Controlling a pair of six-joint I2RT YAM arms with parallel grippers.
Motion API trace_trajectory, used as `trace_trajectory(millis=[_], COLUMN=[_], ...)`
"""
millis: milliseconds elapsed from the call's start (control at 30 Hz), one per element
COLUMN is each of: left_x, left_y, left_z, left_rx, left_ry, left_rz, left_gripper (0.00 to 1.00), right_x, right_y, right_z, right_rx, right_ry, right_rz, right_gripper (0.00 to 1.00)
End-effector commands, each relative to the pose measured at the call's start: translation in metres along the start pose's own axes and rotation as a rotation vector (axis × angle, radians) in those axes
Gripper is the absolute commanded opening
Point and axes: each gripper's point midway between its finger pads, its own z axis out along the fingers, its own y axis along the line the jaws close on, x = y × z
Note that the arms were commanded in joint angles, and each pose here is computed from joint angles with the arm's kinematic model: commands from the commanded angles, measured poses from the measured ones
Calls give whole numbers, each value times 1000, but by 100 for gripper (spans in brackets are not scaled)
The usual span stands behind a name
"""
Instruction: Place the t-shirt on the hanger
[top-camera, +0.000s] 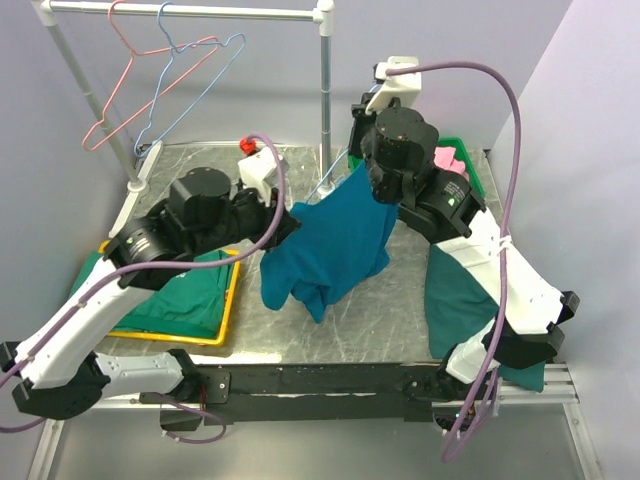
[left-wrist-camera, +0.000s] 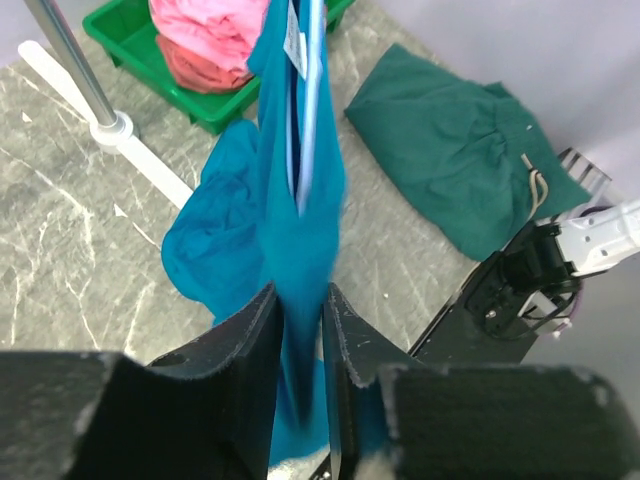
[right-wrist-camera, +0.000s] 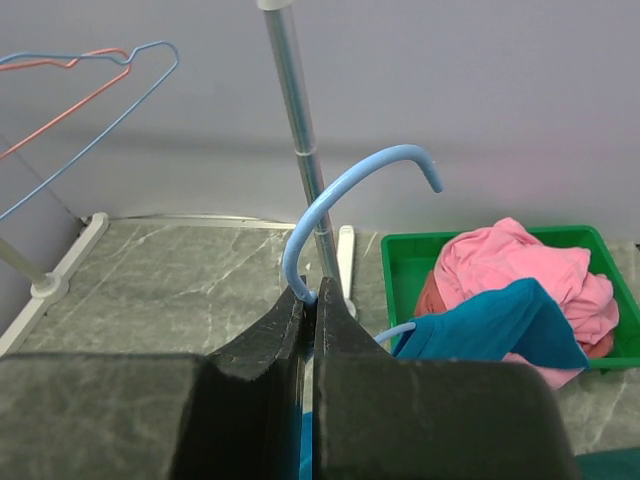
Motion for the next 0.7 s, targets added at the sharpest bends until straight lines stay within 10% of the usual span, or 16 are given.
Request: trace_trajectory(millis=[0,433,667], left_x=[-18,-51,-71], left_y=[0,1,-3], left_z=[6,27,12], left_rx=[-6,-23,-13], left_ry=[-35,-121,-183], left_rz=[40,65,77], left_gripper=[26,13,45], right_x=[-35,-38,-34], right_y=[0,32,34], right_z=[-22,-46,-40], right_rx=[-11,-77,-48], right_ry=[-90,-90,-88], right_rz=[78,71,29], right_gripper=[0,0,0])
